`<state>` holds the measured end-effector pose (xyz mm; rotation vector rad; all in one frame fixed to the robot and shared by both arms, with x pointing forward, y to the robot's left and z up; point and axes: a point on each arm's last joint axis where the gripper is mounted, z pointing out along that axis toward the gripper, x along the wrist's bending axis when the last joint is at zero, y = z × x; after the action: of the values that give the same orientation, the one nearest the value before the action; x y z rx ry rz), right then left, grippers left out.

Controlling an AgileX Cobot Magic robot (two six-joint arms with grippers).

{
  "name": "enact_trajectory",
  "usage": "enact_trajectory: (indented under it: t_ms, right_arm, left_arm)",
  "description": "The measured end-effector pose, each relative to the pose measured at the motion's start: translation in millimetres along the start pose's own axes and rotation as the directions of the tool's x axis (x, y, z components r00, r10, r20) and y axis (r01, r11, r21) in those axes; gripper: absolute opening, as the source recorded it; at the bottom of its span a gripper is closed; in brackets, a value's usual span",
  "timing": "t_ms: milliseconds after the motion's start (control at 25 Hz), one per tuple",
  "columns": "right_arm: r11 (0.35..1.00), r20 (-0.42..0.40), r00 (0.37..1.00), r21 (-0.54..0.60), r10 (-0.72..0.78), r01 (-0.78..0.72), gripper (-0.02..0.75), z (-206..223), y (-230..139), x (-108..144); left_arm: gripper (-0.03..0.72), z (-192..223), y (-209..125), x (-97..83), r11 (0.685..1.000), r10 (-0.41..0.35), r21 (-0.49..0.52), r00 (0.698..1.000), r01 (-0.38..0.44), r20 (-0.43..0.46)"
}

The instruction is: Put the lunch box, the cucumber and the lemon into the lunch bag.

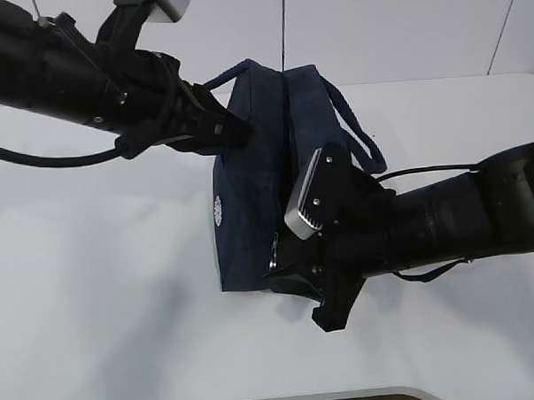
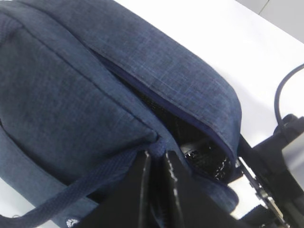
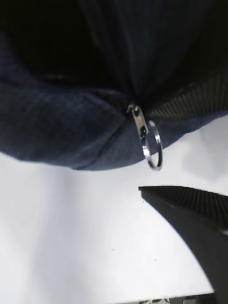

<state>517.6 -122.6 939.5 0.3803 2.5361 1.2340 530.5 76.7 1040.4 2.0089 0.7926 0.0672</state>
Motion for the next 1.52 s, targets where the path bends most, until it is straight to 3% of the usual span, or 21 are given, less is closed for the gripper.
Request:
enact_trajectory:
  t_ms: [400,920,1200,1520]
  right_arm:
    - [0.999,-0.042,0.998,0.01,0.039,-0.038,0.368,9.6,-9.0,2.9]
    - [0.999,-0.034,0.999,-0.001,0.034,-0.034,0.364,9.9,-4.9,-0.2]
    - [0.999,-0.033,0.999,-0.001,0.036,-0.036,0.211,9.9,-4.5,-0.6]
    - [0.999,-0.033,0.999,-0.001,0.036,-0.036,0.185,9.9,-4.5,-0.6]
  left_arm:
    - [0.001,0.0,0.0,0.0,1.0,0.0,0.0,1.0,0.0,0.0]
    - [0.001,0.0,0.0,0.0,1.0,0.0,0.0,1.0,0.0,0.0]
    - [0.001,0.0,0.0,0.0,1.0,0.0,0.0,1.0,0.0,0.0]
    - [0.001,0.0,0.0,0.0,1.0,0.0,0.0,1.0,0.0,0.0]
